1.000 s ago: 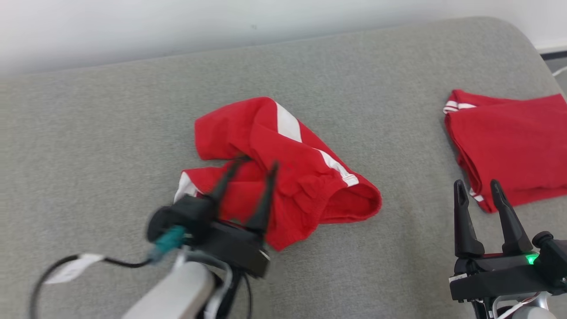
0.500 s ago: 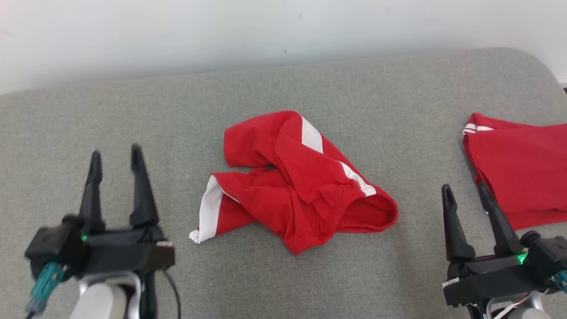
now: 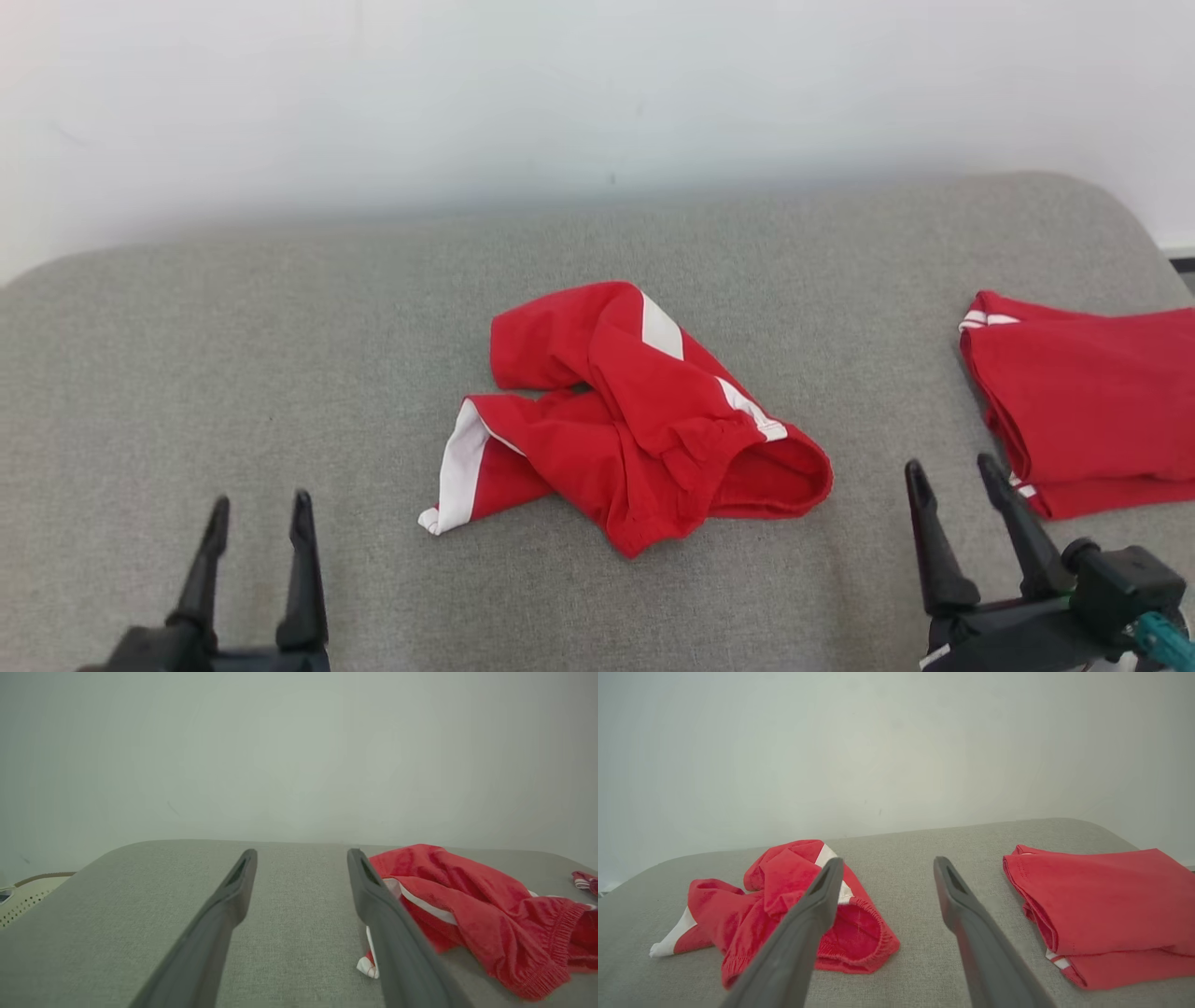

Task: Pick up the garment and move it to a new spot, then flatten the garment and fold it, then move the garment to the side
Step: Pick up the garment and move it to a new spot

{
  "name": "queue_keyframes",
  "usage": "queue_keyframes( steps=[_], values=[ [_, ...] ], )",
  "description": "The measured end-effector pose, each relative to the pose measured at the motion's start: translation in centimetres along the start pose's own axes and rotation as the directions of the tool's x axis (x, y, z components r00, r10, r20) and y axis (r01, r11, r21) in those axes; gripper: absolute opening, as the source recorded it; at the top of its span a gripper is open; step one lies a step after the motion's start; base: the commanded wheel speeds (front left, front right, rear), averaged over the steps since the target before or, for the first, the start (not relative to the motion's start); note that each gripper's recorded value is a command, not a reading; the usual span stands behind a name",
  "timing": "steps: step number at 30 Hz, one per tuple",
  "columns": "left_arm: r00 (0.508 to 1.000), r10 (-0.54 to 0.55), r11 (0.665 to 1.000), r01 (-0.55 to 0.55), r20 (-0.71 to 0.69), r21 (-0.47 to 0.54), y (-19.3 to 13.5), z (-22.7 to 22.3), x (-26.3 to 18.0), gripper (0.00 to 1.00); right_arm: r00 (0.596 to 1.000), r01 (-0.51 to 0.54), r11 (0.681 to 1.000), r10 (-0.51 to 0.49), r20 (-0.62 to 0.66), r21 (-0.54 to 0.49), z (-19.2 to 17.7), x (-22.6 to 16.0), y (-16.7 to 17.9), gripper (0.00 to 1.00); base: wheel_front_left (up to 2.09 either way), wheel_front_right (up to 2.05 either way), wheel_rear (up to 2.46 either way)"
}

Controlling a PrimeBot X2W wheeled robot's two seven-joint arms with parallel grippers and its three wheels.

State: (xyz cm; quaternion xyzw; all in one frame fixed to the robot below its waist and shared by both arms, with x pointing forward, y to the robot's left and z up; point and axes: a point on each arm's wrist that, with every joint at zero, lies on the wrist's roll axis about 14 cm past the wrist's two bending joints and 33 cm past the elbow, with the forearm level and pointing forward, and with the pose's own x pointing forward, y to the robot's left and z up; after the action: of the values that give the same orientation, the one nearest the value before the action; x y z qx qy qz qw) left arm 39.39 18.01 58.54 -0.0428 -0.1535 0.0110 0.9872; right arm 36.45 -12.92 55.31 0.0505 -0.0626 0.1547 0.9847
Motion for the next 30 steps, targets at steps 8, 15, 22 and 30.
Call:
queue_keyframes(
  steps=[8,15,22,30],
  values=[
    [0.998,-0.046,0.998,0.047,-0.038,0.045,-0.3,-0.7,-1.8,1.00,1.000,-0.014,1.000,0.014,-0.002,-0.012,0.2,-1.2,0.8,1.00,0.00,0.00,0.00],
    [0.999,-0.035,0.997,0.037,-0.033,0.067,0.1,-0.4,-2.3,1.00,1.000,-0.018,1.000,0.018,0.000,-0.023,0.4,-1.9,1.2,1.00,0.00,0.00,0.00],
    [0.999,-0.020,0.997,0.022,-0.032,0.070,0.5,-0.3,-2.4,1.00,1.000,-0.027,0.999,0.026,-0.003,-0.023,0.5,-2.2,1.7,1.00,0.00,0.00,0.00],
    [0.999,-0.020,0.998,0.023,-0.046,0.066,0.5,-0.8,-2.5,1.00,0.999,-0.040,0.999,0.040,-0.013,-0.024,0.3,-2.0,1.9,1.00,0.00,0.00,0.00]
  ],
)
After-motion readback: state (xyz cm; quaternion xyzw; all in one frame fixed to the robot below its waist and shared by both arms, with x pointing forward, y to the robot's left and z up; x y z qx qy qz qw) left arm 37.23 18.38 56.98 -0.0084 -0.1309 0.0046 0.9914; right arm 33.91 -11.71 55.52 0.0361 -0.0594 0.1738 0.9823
